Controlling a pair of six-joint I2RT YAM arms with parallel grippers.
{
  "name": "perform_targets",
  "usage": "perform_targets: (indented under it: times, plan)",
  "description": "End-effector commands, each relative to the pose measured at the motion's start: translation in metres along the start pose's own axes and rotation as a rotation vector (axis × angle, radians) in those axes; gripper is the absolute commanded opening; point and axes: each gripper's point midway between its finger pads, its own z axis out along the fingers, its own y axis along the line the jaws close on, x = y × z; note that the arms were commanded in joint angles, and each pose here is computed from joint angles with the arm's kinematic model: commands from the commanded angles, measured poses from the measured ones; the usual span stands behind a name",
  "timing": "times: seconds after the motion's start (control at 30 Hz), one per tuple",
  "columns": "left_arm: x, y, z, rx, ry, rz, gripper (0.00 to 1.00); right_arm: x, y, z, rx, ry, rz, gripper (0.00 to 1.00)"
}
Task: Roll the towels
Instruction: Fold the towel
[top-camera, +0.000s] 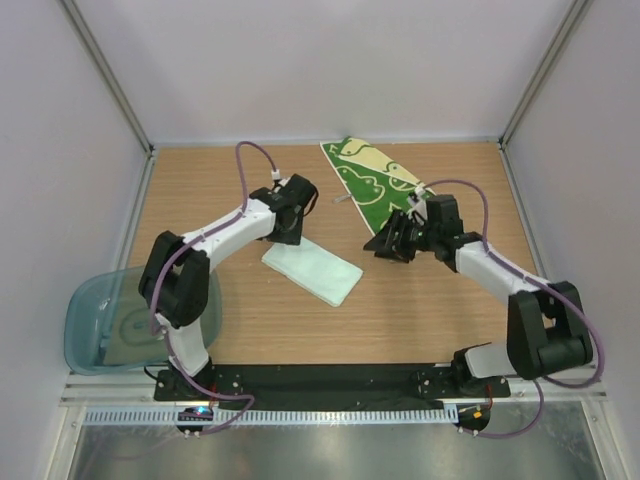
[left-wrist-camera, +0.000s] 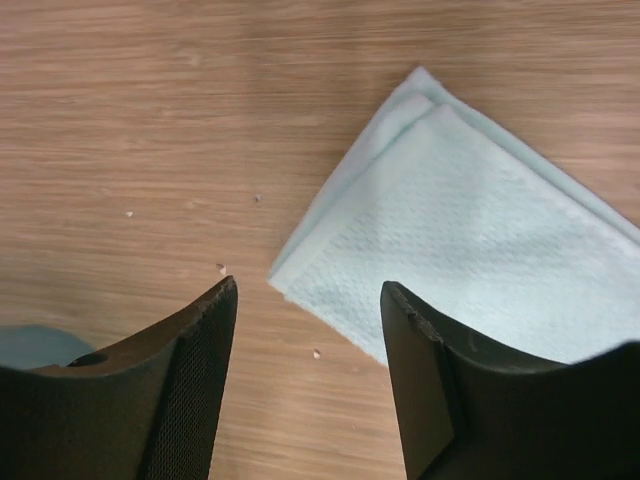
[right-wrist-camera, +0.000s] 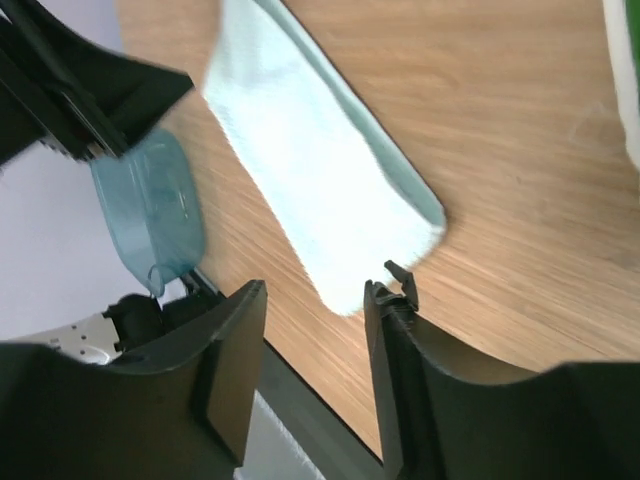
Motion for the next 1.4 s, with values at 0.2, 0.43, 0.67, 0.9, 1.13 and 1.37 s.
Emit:
perform_targets:
  times: [0.2, 0.43, 0.67, 0.9, 1.13, 1.37]
  plan:
    - [0.014, -0.043, -0.133, 0.075, -0.293, 0.166, 0.64, -0.044, 0.015, -0.096, 0.368, -0.320, -0.133, 0.58]
    - [0.082, -0.139, -0.154, 0.286, -0.346, 0.266, 0.61, -0.040, 0.003, -0.139, 0.491, -0.451, -0.110, 0.61]
    - [0.114, -0.186, -0.134, 0.287, -0.353, 0.343, 0.58, -0.028, -0.002, -0.151, 0.529, -0.434, -0.124, 0.61]
    - [0.122, -0.198, -0.109, 0.240, -0.337, 0.414, 0.59, -0.024, -0.005, -0.152, 0.540, -0.420, -0.134, 0.62]
    - [0.130, -0.198, -0.085, 0.221, -0.313, 0.445, 0.59, -0.031, -0.004, -0.148, 0.538, -0.417, -0.138, 0.62]
    - [0.126, -0.186, -0.063, 0.212, -0.267, 0.428, 0.58, -0.037, -0.005, -0.141, 0.545, -0.400, -0.141, 0.62]
